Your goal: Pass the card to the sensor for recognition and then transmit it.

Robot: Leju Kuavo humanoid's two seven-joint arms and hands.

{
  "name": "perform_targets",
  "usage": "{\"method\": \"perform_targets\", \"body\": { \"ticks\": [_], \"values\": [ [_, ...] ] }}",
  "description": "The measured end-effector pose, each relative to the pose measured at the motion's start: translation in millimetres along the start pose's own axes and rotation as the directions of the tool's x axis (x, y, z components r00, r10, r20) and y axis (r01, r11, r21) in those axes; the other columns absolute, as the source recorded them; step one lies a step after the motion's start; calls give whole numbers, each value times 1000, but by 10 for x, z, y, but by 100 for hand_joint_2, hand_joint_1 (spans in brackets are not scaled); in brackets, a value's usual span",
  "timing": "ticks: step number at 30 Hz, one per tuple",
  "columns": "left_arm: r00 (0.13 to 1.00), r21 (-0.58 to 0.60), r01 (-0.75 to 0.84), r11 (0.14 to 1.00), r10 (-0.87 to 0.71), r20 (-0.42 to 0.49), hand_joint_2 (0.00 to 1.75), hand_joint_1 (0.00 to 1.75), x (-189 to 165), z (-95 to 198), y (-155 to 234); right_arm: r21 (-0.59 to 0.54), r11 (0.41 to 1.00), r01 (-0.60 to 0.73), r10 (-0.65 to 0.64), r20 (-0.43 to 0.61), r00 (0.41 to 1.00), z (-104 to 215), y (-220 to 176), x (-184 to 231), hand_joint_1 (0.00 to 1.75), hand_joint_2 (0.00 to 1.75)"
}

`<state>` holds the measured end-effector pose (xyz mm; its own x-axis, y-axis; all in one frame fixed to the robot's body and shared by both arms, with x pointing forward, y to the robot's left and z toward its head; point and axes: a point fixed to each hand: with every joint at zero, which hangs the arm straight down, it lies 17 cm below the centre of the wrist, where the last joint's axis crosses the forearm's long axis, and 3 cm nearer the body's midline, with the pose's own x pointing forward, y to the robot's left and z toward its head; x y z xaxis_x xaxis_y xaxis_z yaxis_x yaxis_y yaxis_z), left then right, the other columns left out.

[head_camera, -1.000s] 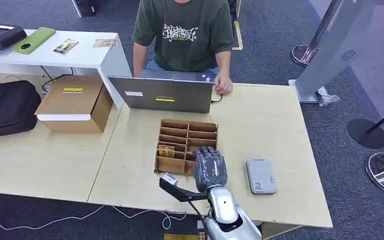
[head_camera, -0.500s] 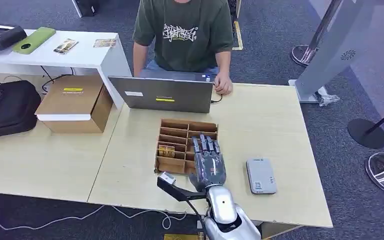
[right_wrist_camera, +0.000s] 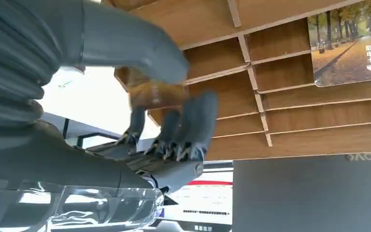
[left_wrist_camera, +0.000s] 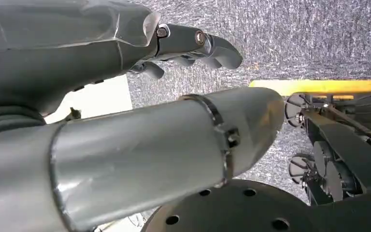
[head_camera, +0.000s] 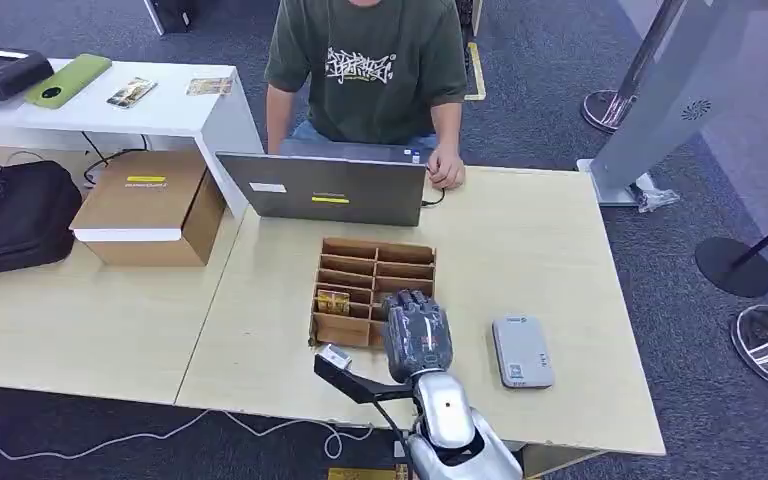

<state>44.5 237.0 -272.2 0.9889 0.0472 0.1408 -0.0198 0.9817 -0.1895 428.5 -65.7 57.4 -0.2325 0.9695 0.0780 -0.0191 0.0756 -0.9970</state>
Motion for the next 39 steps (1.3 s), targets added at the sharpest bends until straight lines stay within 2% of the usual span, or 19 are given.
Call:
{"method": "perform_targets", "body": {
  "ticks": [12,13,14,15,16,39],
  "values": [
    [1000,-2,0,1000,0,-1,0,0,-4,1,-6,-1,1000,4,-4,9,1000,13,-14,19,173,175],
    [1000,-2,0,1000,0,0,0,0,-3,1,-4,0,1000,5,-5,11,1000,20,-13,23,155,175],
    [1000,-3,0,1000,0,-1,0,0,-4,1,-5,-1,1000,6,-6,13,1000,23,-14,28,113,175],
    [1000,-2,-1,1000,1,0,0,0,-3,1,-4,-1,1000,7,-7,14,1000,26,-12,30,113,175],
    [1000,-2,0,1000,0,0,0,0,-2,1,-4,0,1000,8,-8,14,1000,31,-11,31,3,175],
    [1000,1,0,1000,0,-1,0,0,-3,0,4,-1,1000,12,-12,18,1000,49,0,38,0,175]
  ]
}}
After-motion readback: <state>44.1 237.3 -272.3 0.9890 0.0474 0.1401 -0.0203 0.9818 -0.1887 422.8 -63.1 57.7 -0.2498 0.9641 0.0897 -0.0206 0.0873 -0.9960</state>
